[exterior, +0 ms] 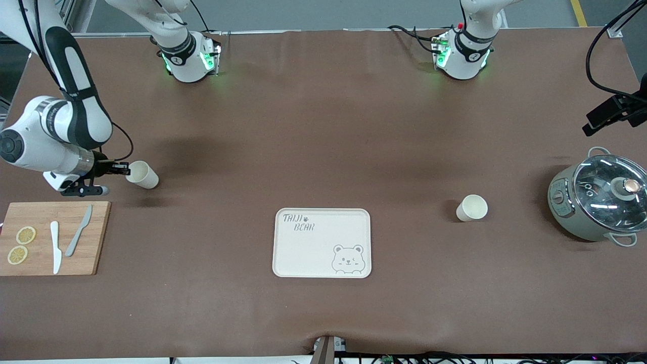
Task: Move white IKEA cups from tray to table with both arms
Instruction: 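Carry the cup toward the cutting board while the left gripper withdraws, then set the cup down, open the right gripper and withdraw it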
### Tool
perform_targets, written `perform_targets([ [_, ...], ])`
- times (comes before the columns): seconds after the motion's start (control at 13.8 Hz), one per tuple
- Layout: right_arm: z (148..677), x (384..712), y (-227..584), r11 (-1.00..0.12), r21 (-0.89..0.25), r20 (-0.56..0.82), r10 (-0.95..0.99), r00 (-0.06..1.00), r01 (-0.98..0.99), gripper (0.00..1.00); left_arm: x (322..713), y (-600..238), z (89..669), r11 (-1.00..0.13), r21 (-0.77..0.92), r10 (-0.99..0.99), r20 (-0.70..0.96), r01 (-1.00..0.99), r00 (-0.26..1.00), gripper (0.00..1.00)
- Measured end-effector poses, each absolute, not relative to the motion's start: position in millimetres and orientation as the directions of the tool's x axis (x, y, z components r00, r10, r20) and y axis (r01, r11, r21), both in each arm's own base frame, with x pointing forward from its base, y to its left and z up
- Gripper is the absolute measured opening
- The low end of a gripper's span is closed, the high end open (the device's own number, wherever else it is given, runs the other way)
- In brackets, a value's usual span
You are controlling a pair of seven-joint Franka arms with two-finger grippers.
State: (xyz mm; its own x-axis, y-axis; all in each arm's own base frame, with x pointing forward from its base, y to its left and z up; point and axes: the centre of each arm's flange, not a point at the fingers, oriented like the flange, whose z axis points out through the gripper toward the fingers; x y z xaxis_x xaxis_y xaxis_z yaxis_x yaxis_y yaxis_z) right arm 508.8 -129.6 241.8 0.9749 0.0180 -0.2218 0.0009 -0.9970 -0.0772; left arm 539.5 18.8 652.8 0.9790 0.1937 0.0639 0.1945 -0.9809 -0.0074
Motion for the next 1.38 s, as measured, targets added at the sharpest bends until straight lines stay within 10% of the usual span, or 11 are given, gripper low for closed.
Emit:
perform_targets([
  [0.22,240,509,-130,-0.997,-0.077,-0.225,0.022,0.974,0.005,0.14,540,18,655,-0.981,-0.007,0.191,0.068,0.192,0.979,1.0],
  [0.8,347,571,-130,-0.993,-0.111,-0.249,0.053,0.967,0.026,0.99,540,9,658,-0.985,-0.006,0.172,0.067,0.173,0.983,1.0],
  [1.38,569,628,-95,-0.989,-0.068,-0.031,0.136,0.99,0.134,1.0,534,-17,655,-0.992,-0.002,0.129,0.024,0.129,0.991,1.0],
])
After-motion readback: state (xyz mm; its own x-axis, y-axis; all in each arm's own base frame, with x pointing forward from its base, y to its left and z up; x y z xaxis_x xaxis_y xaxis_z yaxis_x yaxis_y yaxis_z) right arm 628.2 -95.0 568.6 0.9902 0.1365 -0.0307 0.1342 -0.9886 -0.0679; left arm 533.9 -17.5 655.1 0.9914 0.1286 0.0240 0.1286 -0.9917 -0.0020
